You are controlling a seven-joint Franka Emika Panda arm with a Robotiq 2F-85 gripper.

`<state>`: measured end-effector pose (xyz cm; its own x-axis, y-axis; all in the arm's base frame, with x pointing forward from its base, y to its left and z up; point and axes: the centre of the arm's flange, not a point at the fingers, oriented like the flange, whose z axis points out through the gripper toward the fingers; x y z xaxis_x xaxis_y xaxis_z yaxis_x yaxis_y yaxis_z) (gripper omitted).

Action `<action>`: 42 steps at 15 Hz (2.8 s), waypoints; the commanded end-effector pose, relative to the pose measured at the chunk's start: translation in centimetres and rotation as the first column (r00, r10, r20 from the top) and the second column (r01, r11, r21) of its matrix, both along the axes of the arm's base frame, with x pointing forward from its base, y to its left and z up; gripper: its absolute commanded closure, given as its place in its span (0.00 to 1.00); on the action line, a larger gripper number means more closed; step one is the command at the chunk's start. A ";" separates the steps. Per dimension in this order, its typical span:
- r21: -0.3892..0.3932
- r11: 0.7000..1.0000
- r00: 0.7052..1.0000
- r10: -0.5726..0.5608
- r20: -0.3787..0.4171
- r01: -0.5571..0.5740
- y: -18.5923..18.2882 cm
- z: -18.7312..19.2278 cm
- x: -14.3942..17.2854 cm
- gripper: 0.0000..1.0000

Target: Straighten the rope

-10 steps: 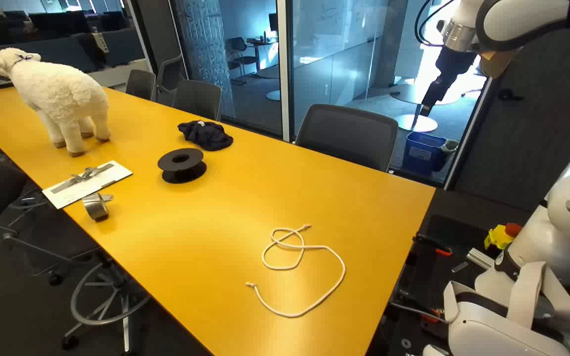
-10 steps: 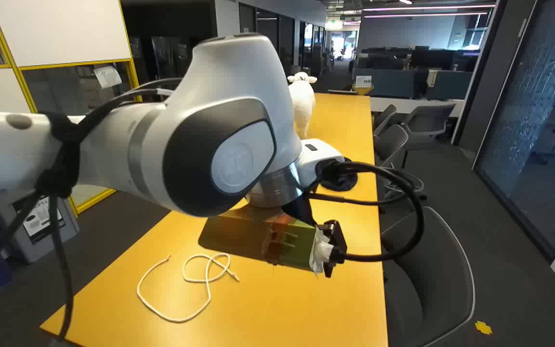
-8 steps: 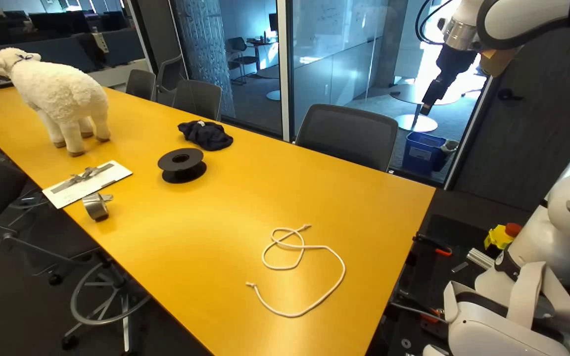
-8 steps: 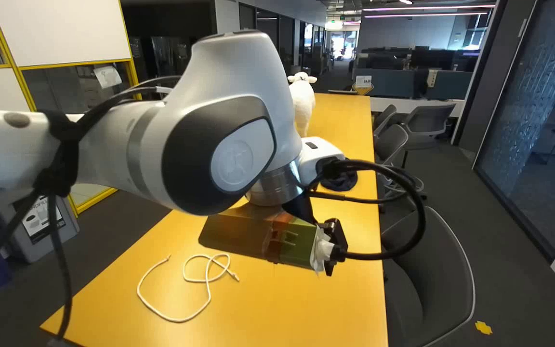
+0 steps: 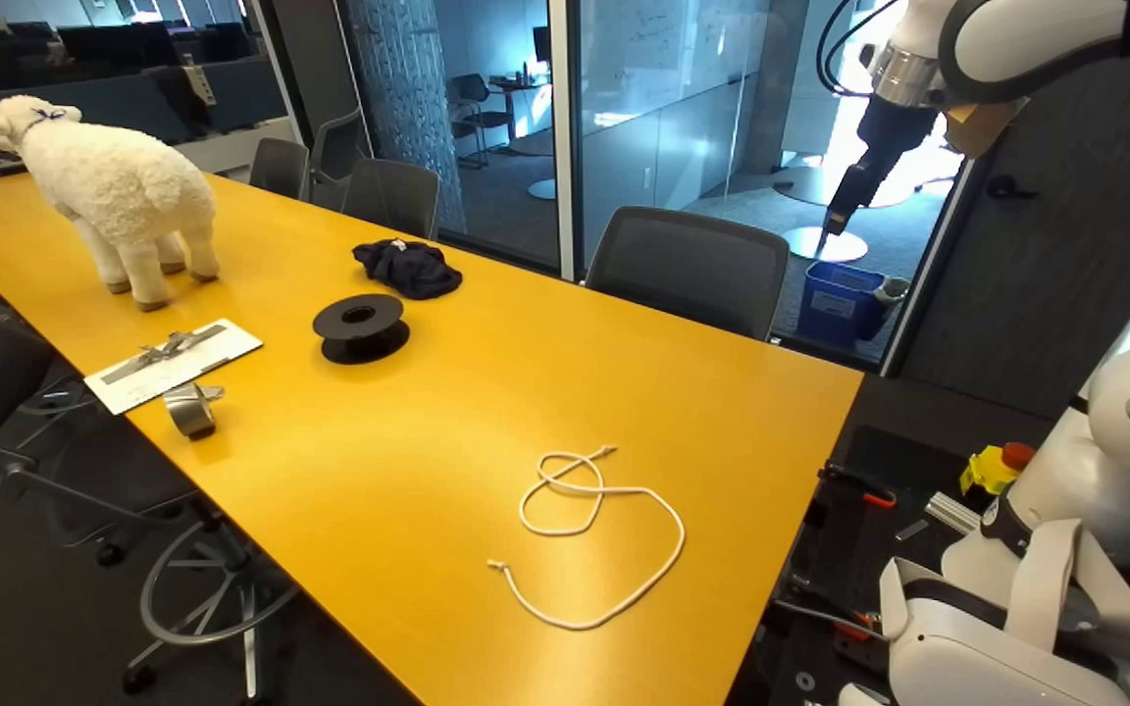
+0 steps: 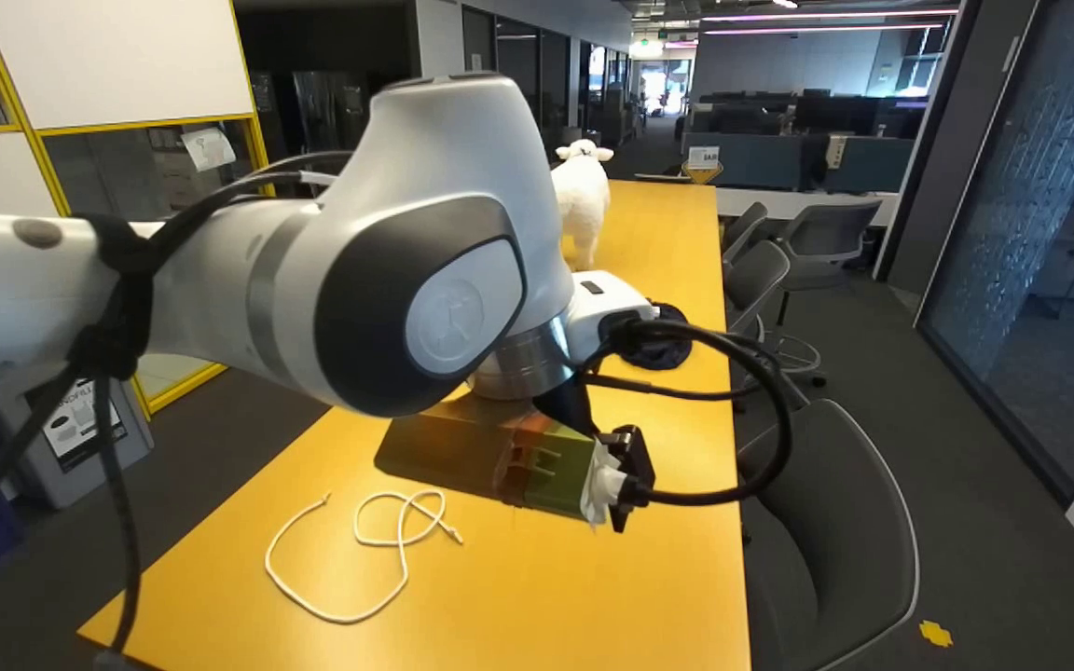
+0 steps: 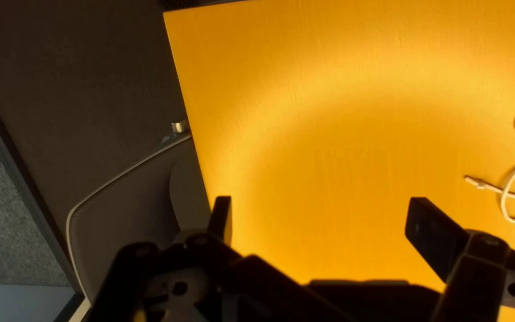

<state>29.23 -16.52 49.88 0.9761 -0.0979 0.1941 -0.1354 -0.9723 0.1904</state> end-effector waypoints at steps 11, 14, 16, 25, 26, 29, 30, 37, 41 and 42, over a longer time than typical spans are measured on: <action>0.344 0.861 0.926 -0.333 -0.176 0.375 17.5 -9.9 12.7 0.00; 0.379 0.778 0.865 -0.466 -0.185 0.500 18.5 -12.8 16.6 0.00; 0.397 0.718 0.815 -0.553 -0.173 0.572 18.7 -14.5 19.4 0.00; 0.419 0.405 0.517 -0.833 -0.199 0.813 21.1 -22.9 27.9 0.00; 0.412 0.378 0.496 -0.837 -0.230 0.829 22.4 -23.5 28.2 0.00; 0.393 0.354 0.469 -0.847 -0.250 0.848 25.6 -25.5 28.9 0.00; 0.386 0.349 0.463 -0.848 -0.257 0.854 26.7 -26.3 28.9 0.00; 0.361 0.348 0.451 -0.854 -0.258 0.865 30.0 -31.3 30.7 0.00; 0.360 0.337 0.439 -0.862 -0.254 0.870 29.5 -33.5 32.5 0.00; 0.361 0.335 0.437 -0.863 -0.253 0.870 29.4 -33.8 32.9 0.00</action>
